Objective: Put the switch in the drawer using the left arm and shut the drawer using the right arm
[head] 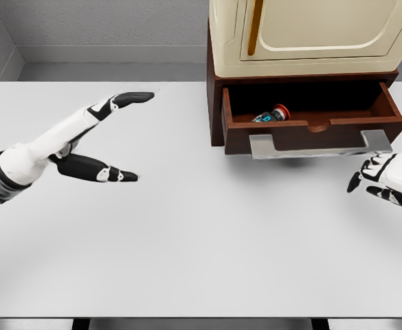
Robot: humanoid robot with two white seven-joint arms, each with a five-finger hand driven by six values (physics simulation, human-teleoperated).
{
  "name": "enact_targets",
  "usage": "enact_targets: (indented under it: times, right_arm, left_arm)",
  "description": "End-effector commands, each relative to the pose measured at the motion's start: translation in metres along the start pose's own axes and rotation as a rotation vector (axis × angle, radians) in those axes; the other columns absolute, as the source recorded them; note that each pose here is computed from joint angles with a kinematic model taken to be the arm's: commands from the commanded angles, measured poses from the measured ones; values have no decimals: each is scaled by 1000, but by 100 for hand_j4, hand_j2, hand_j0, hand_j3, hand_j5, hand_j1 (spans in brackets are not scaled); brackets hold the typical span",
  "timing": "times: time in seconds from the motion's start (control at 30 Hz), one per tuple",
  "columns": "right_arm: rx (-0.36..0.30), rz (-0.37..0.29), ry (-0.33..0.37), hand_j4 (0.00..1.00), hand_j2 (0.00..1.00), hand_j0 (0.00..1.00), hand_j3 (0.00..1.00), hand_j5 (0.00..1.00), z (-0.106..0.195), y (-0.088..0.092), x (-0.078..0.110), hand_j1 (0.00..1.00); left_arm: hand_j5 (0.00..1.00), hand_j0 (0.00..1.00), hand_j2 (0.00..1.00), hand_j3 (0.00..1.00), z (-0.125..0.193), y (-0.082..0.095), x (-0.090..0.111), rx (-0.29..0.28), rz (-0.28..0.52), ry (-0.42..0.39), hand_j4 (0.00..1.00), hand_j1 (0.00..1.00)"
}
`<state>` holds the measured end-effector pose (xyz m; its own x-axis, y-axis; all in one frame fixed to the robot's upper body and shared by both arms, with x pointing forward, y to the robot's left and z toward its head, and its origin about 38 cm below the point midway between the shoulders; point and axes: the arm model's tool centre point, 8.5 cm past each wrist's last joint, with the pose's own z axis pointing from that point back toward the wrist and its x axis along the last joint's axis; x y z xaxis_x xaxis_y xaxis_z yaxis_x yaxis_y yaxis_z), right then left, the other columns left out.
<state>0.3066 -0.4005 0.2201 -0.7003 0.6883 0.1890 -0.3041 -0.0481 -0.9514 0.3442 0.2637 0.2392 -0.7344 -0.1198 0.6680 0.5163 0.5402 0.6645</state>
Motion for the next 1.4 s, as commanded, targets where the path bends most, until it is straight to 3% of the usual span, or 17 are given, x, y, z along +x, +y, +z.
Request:
enact_targets:
  times: [0.0, 0.07, 0.1, 0.13, 0.2, 0.27, 0.33, 0.7, 0.93, 1.17, 1.37]
  right_arm:
    - [-54, -40, -5, 52, 52, 52, 52, 52, -1, -5, 2, 52]
    - [-62, -36, -7, 52, 52, 52, 52, 52, -2, -8, 1, 52]
    - [-72, -42, -10, 53, 53, 53, 53, 53, -3, -7, 2, 53]
    - [-78, -35, -11, 53, 53, 53, 53, 53, -4, -10, 2, 53]
    - [-92, -24, -9, 53, 53, 53, 53, 53, -5, -15, 0, 53]
    - [-84, -22, -4, 53, 53, 53, 53, 53, -4, -14, -1, 53]
    - [-70, -13, -3, 52, 52, 52, 52, 52, -3, -15, -1, 52]
    - [-40, -17, -10, 46, 46, 46, 46, 46, -2, -9, 2, 46]
    - [-90, 1, -15, 46, 46, 46, 46, 46, -6, -23, 1, 46]
    - [-181, 15, -44, 47, 47, 47, 47, 47, -26, -25, 7, 47]
    - [-193, 13, -59, 47, 47, 47, 47, 47, -32, -21, 11, 47]
  left_arm:
    - [100, 100, 100, 100, 25, 33, 3, 33, -20, 63, 100, 100]
    - [100, 100, 100, 100, 58, 40, -10, 98, -30, 155, 100, 100]
    - [100, 100, 100, 100, 78, 55, -18, 147, -71, 213, 100, 100]
    - [100, 100, 100, 100, 88, 60, -23, 208, -77, 229, 100, 100]
    - [100, 100, 100, 100, 111, 61, -31, 276, -112, 287, 100, 100]
    - [100, 100, 100, 100, 120, 45, -49, 205, -178, 382, 100, 100]
    - [100, 100, 100, 100, 124, 28, -63, 203, -185, 424, 100, 100]
    - [100, 100, 100, 100, 129, 23, -68, 190, -187, 451, 100, 100]
    - [100, 100, 100, 100, 130, 23, -68, 192, -185, 451, 100, 100]
    - [100, 100, 100, 100, 129, 23, -68, 195, -184, 450, 100, 100]
    - [100, 100, 100, 100, 130, 24, -68, 198, -188, 451, 100, 100]
